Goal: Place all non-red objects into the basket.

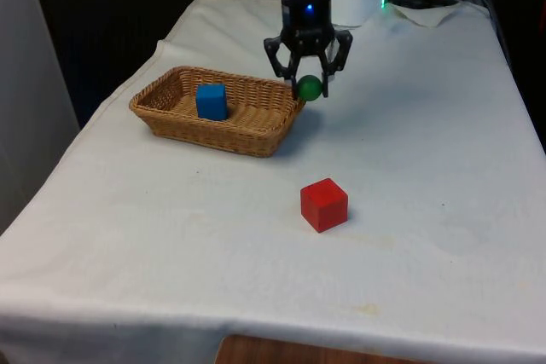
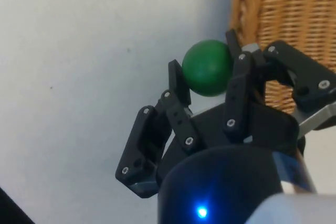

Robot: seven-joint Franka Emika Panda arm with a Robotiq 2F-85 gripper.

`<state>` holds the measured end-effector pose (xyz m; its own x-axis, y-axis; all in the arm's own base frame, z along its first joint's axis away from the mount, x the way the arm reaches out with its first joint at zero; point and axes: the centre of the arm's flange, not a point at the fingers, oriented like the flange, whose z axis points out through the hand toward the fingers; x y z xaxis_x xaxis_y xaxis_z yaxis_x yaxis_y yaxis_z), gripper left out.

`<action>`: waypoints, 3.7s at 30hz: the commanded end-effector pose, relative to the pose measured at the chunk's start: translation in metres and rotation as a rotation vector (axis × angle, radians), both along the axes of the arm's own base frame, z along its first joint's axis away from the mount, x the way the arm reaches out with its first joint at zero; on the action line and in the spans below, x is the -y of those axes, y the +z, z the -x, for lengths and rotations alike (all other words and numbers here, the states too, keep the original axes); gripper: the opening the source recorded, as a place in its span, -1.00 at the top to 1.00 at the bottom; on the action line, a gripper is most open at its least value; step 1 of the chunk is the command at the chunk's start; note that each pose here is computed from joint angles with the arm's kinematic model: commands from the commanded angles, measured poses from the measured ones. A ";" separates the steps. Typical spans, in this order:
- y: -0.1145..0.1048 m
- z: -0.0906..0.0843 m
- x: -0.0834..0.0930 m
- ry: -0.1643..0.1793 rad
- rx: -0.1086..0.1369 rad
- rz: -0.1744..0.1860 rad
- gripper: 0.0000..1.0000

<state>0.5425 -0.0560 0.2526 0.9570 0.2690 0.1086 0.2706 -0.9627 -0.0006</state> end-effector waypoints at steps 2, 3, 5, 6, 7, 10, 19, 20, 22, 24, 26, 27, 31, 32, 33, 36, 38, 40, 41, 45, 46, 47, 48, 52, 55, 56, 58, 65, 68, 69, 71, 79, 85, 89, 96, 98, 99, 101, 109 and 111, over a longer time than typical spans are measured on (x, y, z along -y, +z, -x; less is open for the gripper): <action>0.001 -0.002 0.010 0.001 -0.001 -0.009 1.00; 0.001 -0.002 0.013 0.001 -0.001 -0.008 1.00; 0.001 -0.002 0.023 0.000 -0.002 -0.004 1.00; 0.001 -0.001 0.026 -0.001 -0.002 -0.003 1.00; 0.001 -0.002 0.030 -0.001 -0.001 -0.001 1.00; -0.001 -0.001 0.039 -0.004 -0.003 0.004 1.00; -0.009 0.002 0.060 -0.007 -0.012 0.017 1.00; -0.010 0.001 0.064 -0.007 -0.009 0.010 1.00; -0.014 0.000 0.069 -0.006 -0.012 0.014 1.00; -0.017 -0.001 0.072 -0.006 -0.014 0.018 1.00; -0.021 -0.004 0.076 -0.006 -0.018 0.022 1.00; -0.021 -0.003 0.076 -0.008 -0.023 0.030 1.00; -0.029 -0.007 0.081 -0.005 -0.023 0.029 1.00; -0.031 -0.007 0.083 -0.006 -0.025 0.031 1.00; -0.034 -0.007 0.083 -0.005 -0.028 0.032 1.00; -0.039 -0.007 0.086 -0.008 -0.042 0.045 1.00; -0.045 -0.009 0.089 -0.006 -0.038 0.042 1.00; -0.049 -0.009 0.090 -0.007 -0.042 0.046 1.00; -0.050 -0.010 0.091 -0.007 -0.042 0.048 1.00; -0.052 -0.010 0.092 -0.010 -0.053 0.059 1.00; -0.052 -0.010 0.092 -0.008 -0.049 0.054 1.00; -0.051 -0.010 0.092 -0.009 -0.049 0.054 1.00; -0.052 -0.010 0.092 -0.010 -0.051 0.055 1.00; -0.052 -0.010 0.092 -0.009 -0.052 0.057 0.67; -0.052 -0.010 0.092 -0.010 -0.052 0.058 0.30; -0.052 -0.010 0.092 -0.010 -0.053 0.058 -0.09; -0.052 -0.010 0.091 -0.009 -0.053 0.058 -0.48; -0.053 -0.009 0.092 -0.010 -0.055 0.058 -1.00; -0.047 -0.009 0.092 -0.010 -0.054 0.055 -1.00; -0.044 -0.009 0.092 -0.009 -0.053 0.053 -1.00; -0.038 -0.007 0.093 -0.011 -0.052 0.048 -1.00; -0.013 0.003 0.093 -0.023 -0.050 0.020 -1.00; 0.004 0.011 0.093 -0.031 -0.048 -0.004 -1.00; 0.013 0.014 0.090 -0.032 -0.045 -0.022 -1.00; 0.029 0.020 0.077 -0.042 -0.042 -0.043 -1.00; 0.031 0.020 0.075 -0.044 -0.042 -0.046 -1.00; 0.035 0.020 0.071 -0.044 -0.042 -0.051 -1.00; 0.037 0.021 0.066 -0.046 -0.042 -0.056 -1.00; 0.044 0.021 0.041 -0.045 -0.047 -0.072 -1.00; 0.045 0.021 0.038 -0.045 -0.048 -0.074 -1.00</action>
<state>0.5229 -0.0933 0.2972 0.9713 0.2216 0.0865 0.2292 -0.9691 -0.0913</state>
